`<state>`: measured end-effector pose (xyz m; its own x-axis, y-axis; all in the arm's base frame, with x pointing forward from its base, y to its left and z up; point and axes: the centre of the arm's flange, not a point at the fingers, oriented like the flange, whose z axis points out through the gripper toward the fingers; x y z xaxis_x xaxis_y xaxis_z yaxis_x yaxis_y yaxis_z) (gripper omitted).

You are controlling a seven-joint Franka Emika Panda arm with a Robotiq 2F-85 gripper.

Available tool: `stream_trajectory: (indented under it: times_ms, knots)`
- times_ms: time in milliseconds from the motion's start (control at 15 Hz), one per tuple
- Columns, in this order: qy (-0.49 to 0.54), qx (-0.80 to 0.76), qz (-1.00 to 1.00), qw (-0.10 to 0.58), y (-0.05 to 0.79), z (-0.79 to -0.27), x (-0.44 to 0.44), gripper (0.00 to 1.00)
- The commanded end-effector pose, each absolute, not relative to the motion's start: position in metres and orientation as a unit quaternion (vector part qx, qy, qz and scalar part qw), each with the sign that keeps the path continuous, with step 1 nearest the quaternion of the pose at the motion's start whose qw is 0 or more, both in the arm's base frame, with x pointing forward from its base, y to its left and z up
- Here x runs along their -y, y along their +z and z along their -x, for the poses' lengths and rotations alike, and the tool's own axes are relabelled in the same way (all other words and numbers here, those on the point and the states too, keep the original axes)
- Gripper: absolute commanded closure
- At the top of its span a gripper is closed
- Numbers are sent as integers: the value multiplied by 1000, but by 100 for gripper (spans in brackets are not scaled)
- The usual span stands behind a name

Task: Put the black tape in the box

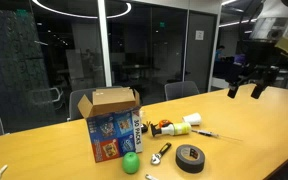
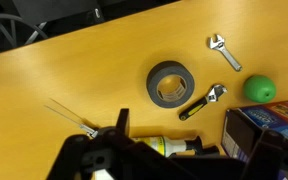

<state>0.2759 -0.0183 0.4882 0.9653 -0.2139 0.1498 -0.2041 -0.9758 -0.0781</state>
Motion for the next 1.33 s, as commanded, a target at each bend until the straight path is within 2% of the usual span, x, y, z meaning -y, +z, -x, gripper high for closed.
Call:
stream_trajectory:
  times_ms: [0,667,1267]
  knots:
    - [-79,-105,991,31,488,-276,18,0]
    - [-74,-136,987,42,482,-286,24,0]
    - [-36,-259,963,65,417,-360,45,0]
